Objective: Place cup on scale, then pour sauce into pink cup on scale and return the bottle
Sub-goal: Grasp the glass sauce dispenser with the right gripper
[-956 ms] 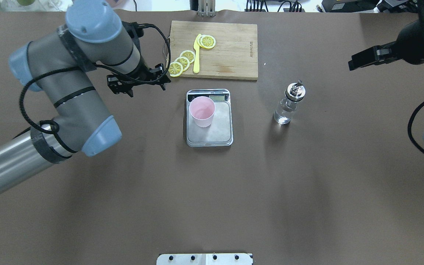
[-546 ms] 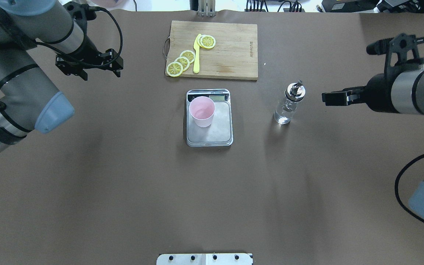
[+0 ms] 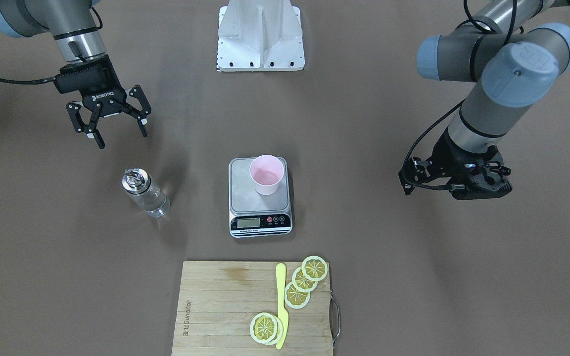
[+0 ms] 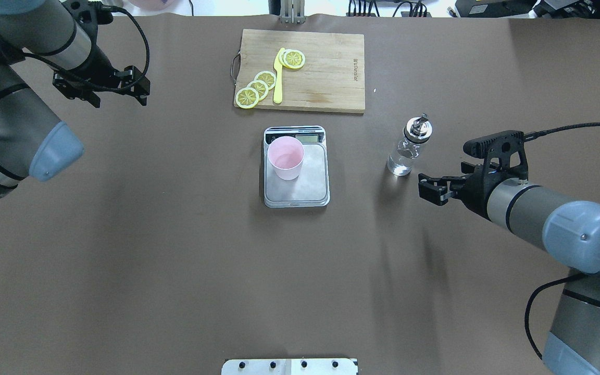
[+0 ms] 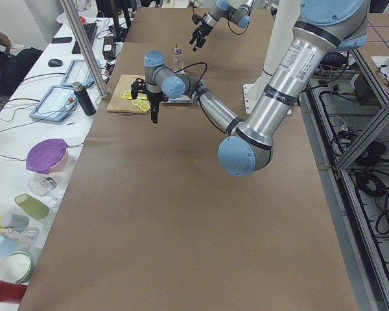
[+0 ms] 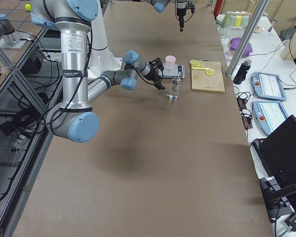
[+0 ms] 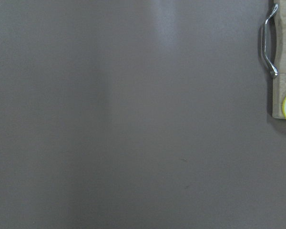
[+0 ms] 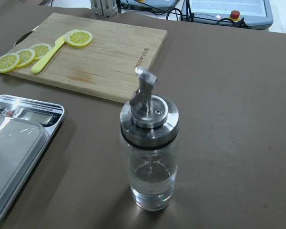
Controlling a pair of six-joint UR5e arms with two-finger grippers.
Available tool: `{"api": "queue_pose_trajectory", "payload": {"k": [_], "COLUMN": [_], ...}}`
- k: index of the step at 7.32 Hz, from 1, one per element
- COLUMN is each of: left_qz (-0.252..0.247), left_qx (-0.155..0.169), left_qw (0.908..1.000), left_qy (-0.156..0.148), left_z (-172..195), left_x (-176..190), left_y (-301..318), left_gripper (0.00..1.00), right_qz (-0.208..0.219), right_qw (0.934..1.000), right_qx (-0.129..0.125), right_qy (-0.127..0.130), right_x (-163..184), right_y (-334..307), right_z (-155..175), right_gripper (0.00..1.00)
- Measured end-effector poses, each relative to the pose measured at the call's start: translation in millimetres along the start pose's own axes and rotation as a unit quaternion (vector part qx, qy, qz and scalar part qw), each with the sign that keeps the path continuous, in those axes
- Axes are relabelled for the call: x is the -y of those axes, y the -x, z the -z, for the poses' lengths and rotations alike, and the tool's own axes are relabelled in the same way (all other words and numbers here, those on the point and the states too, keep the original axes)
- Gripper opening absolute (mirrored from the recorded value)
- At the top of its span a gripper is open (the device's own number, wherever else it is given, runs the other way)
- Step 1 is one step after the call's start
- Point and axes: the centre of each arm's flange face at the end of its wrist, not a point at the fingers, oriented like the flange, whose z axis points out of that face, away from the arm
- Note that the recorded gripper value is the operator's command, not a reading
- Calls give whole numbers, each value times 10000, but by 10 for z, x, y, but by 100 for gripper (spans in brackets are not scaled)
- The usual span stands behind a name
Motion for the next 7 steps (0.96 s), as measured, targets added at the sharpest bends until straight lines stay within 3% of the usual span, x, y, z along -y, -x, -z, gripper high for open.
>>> {"api": "queue_pose_trajectory", "payload": {"k": [3, 7], "left_qz": [25, 41], "left_qx": [49, 76], "left_qw": [10000, 10000], "left_qy": [9, 35], "left_z": [-44, -85], "left_x": [20, 30], "left_y": [33, 46], "left_gripper": [99, 99], "right_qz": [27, 109], "right_qw": [9982, 9957], "right_qx": [-81, -286], "right_qy": [-585, -872], "right_x": [-327, -363], "right_y": [6, 172], "right_z": [-503, -860], "right_gripper": [99, 98]}}
